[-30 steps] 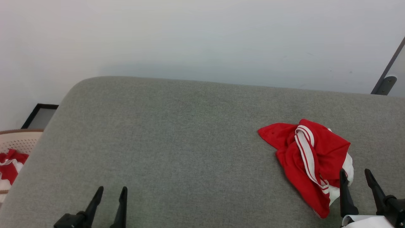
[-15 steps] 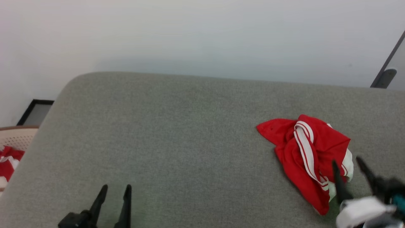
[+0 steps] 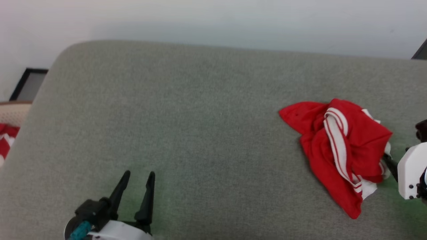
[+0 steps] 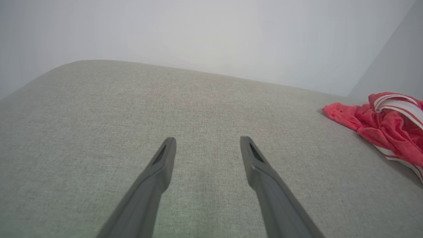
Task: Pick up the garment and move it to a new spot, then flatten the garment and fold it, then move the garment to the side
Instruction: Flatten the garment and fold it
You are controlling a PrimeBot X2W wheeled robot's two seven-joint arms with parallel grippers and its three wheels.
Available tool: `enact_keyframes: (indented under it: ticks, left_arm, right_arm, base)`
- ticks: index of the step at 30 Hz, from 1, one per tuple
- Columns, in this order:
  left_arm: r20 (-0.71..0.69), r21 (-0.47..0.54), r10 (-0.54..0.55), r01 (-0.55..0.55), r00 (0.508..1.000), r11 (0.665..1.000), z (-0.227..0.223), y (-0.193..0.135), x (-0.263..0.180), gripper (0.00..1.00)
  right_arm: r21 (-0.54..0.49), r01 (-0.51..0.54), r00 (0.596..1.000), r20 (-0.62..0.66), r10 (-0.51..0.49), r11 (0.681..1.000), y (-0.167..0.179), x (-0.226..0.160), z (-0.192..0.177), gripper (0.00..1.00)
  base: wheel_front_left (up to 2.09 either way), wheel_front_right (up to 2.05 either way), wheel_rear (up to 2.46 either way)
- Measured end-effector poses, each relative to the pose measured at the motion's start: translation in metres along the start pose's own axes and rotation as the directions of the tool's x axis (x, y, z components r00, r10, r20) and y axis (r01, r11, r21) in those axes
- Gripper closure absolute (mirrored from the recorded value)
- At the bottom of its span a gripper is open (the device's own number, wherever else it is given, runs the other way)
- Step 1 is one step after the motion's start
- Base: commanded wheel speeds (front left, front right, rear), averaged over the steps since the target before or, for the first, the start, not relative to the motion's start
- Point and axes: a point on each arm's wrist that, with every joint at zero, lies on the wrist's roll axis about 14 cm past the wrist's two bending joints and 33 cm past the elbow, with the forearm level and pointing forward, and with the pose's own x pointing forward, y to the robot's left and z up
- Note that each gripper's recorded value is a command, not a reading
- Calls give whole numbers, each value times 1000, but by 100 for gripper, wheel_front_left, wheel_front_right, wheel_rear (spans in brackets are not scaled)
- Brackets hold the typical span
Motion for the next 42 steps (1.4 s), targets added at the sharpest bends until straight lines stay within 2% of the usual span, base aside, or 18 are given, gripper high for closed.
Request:
enact_keyframes:
  ticks: [2, 6, 10, 11, 12, 13, 19, 24, 29, 32, 35, 37, 39, 40, 42]
  left_arm:
    - [-11, -2, -4, 4, 1000, 1000, -3, 0, 4, 0]
    - [-35, -7, -1, 0, 999, 1000, -11, 2, 11, 0]
    - [-62, -10, 5, -6, 998, 1000, -19, 5, 17, 0]
    - [-68, -9, 9, -10, 998, 1000, -21, 7, 17, 0]
    - [-75, -9, 13, -14, 997, 1000, -24, 9, 17, 0]
    - [-82, -8, 15, -15, 996, 1000, -26, 10, 17, 0]
    - [-99, -1, -11, 11, 995, 1000, -30, 5, 22, 0]
    - [-97, 5, -59, 60, 994, 998, -30, -6, 32, 0]
    - [-98, 12, -95, 97, 991, 995, -32, -13, 44, 0]
    - [-103, 16, -109, 111, 989, 994, -34, -15, 50, 0]
    - [-114, 20, -120, 123, 986, 992, -38, -16, 55, 0]
    - [-120, 19, -127, 130, 985, 991, -41, -18, 58, 0]
    - [-121, 23, -131, 134, 984, 991, -42, -18, 60, 0]
    - [-125, 29, -130, 134, 984, 991, -42, -16, 61, 0]
    - [-126, 33, -130, 135, 983, 990, -42, -15, 61, 0]
  right_arm:
    - [-14, -26, 995, -99, 24, 1000, 3, 7, -15, 0]
    - [10, -55, 976, -208, 56, 998, 8, 22, -26, 0]
    - [1, -77, 969, -237, 75, 997, 14, 36, -28, 0]
    - [0, -83, 969, -234, 80, 997, 16, 39, -27, 10]
    - [-5, -87, 969, -230, 84, 996, 17, 41, -27, 57]
    - [-8, -91, 971, -223, 87, 996, 18, 43, -25, 100]
    - [18, -78, 988, -135, 80, 997, 10, 42, -13, 100]
    - [60, 68, 997, -27, -67, 996, -49, 27, 1, 100]
    - [140, 213, 976, 20, -218, 967, -107, 10, 1, 100]
    - [198, 311, 946, 32, -323, 930, -143, -3, -7, 100]
    - [244, 419, 899, 24, -437, 875, -178, -19, -22, 100]
    - [274, 501, 852, 11, -523, 821, -204, -35, -35, 100]
    - [256, 566, 811, -3, -584, 784, -220, -47, -44, 100]
    - [284, 602, 780, -10, -625, 746, -226, -53, -54, 100]
    - [281, 617, 770, -18, -638, 735, -227, -55, -59, 100]
  base:
    - [0, 0, 0]
    - [0, 0, 0]
    - [0, 0, 0]
    - [0, 0, 0]
    - [0, 0, 0]
    - [0, 0, 0]
    - [0, 0, 0]
    - [0, 0, 0]
    - [0, 0, 0]
    - [0, 0, 0]
    - [0, 0, 0]
    - [0, 0, 0]
    - [0, 0, 0]
    - [0, 0, 0]
    - [0, 0, 0]
